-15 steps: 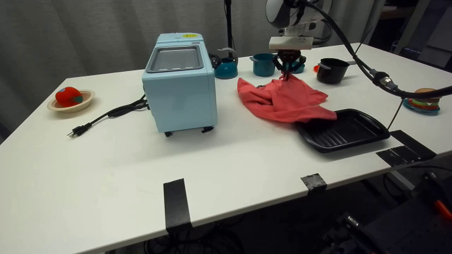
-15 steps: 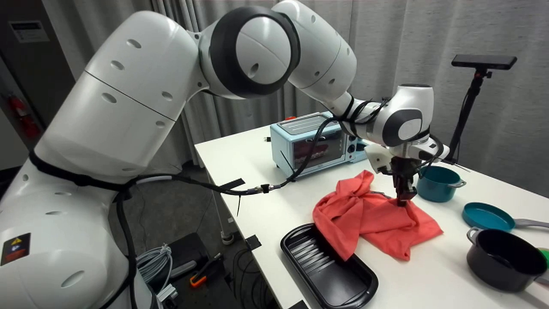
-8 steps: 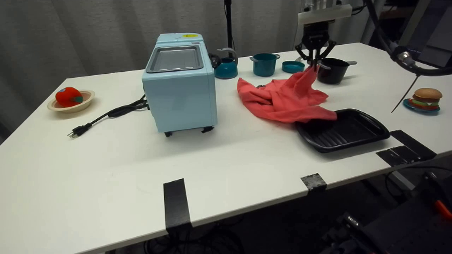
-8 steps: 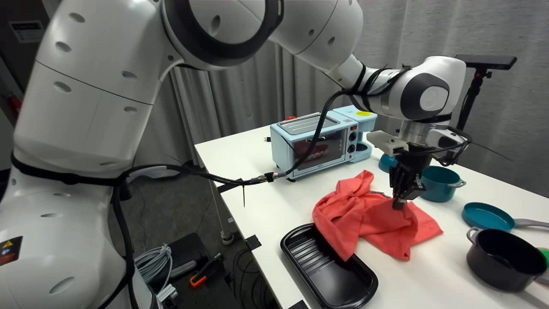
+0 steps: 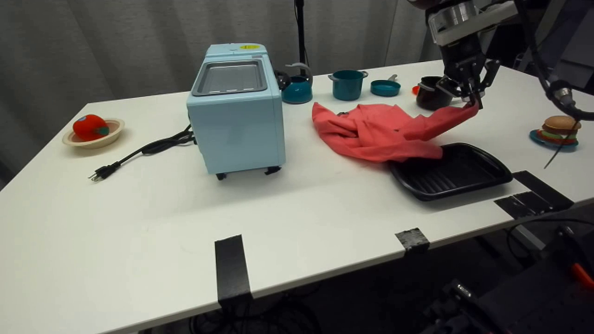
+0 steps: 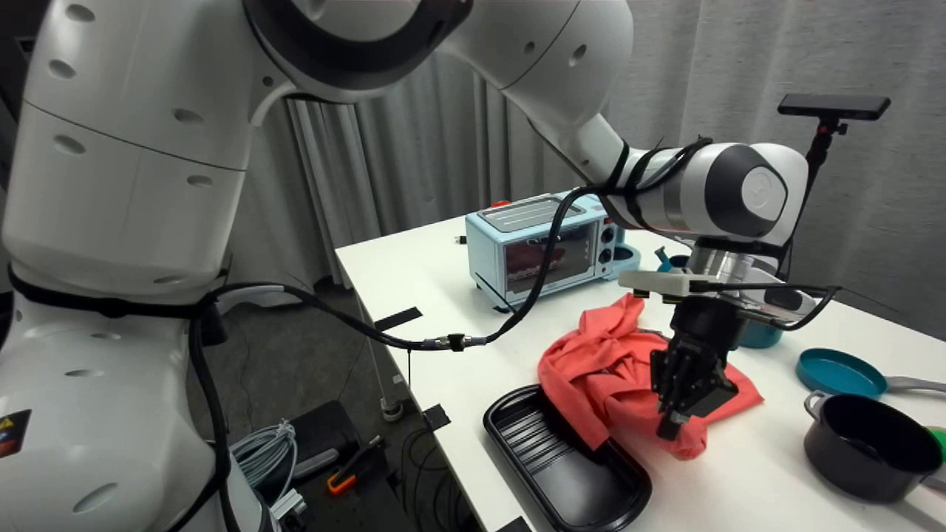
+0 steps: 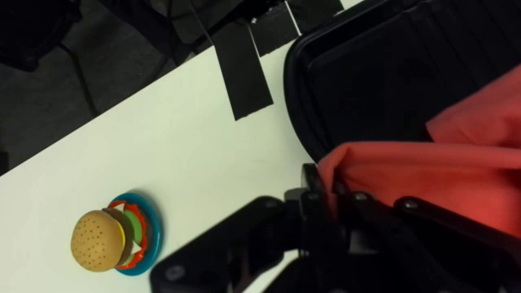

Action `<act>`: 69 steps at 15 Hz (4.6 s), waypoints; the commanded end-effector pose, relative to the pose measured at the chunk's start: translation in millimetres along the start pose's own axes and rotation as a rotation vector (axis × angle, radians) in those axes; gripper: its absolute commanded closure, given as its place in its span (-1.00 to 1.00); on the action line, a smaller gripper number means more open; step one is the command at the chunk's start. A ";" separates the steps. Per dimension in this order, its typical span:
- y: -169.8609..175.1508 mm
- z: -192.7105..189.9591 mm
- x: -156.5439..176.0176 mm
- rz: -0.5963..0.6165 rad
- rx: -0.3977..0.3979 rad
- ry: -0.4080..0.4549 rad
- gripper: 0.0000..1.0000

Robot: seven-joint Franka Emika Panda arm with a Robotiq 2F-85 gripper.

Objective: Unfold the peach cloth on the table.

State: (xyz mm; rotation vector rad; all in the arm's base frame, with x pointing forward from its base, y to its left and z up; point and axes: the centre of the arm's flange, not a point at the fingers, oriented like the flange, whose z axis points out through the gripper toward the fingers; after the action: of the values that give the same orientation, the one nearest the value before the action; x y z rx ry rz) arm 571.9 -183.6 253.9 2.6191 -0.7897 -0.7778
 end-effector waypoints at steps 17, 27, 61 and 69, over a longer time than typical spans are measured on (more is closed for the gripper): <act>11.9 -20.0 -60.3 0.082 -0.033 0.435 -1.00; -36.5 -37.3 -99.3 -0.283 0.225 0.468 -1.00; -122.8 53.9 -77.3 -1.567 -0.087 0.252 -0.02; -121.2 50.6 -79.6 -1.563 -0.050 0.177 1.00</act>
State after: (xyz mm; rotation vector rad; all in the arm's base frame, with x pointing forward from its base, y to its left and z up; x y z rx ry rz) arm 532.4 -43.5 192.6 2.7479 1.4824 -0.6938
